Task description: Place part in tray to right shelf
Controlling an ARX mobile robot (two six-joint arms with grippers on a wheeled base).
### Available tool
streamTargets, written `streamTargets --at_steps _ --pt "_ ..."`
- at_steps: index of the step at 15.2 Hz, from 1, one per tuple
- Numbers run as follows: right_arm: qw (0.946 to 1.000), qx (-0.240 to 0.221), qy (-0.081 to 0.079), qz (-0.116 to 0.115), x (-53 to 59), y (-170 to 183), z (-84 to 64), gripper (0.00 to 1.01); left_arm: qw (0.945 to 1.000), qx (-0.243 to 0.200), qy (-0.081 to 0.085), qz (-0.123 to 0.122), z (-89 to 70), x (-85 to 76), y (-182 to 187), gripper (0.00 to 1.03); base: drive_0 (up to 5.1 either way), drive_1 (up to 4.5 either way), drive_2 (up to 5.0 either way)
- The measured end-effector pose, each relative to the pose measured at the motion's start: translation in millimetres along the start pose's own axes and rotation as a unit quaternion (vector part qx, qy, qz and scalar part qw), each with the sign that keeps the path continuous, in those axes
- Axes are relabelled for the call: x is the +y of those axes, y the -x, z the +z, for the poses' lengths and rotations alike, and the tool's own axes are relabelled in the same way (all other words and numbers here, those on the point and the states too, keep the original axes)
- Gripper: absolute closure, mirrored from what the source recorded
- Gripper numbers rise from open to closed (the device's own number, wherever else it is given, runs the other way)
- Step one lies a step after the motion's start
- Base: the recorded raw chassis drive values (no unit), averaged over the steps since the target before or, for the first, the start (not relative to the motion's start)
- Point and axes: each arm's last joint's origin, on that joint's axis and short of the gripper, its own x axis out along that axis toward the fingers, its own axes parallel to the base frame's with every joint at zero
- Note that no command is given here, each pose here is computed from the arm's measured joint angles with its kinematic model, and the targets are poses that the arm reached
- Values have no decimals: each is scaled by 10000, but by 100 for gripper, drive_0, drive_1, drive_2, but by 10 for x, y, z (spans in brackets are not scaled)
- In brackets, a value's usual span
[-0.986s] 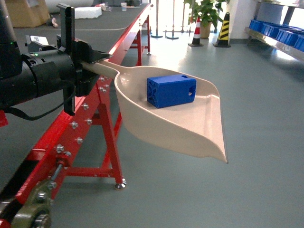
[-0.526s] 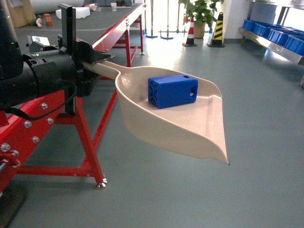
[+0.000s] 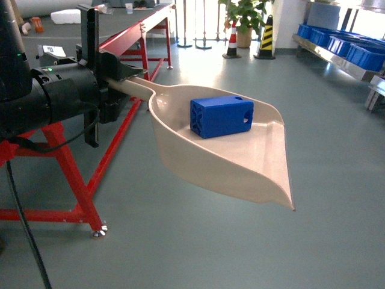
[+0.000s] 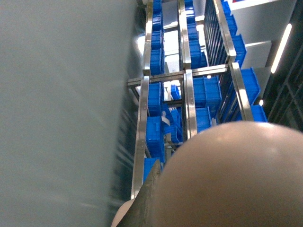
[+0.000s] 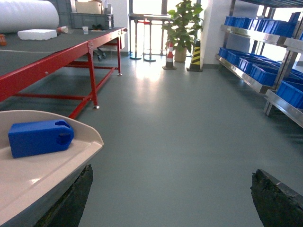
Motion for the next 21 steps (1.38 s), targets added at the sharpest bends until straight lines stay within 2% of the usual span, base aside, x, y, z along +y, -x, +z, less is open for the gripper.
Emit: streamTargets --at_steps 5,8,13,21 --pt "10000 11 2 -2 0 -1 -2 3 10000 -15 8 26 4 5 1 89 491 -316 -166" --pt "10000 2 0 -21 -2 0 0 3 9999 142 -13 -62 -71 -26 -24 89 0 0 0" --pt "10000 -15 -2 -15 -1 3 4 3 10000 -4 3 6 12 2 2 89 24 456 -408" --pt "10000 8 1 -17 -1 0 -2 3 10000 7 -1 -11 -1 -5 -3 89 -4 429 -437"
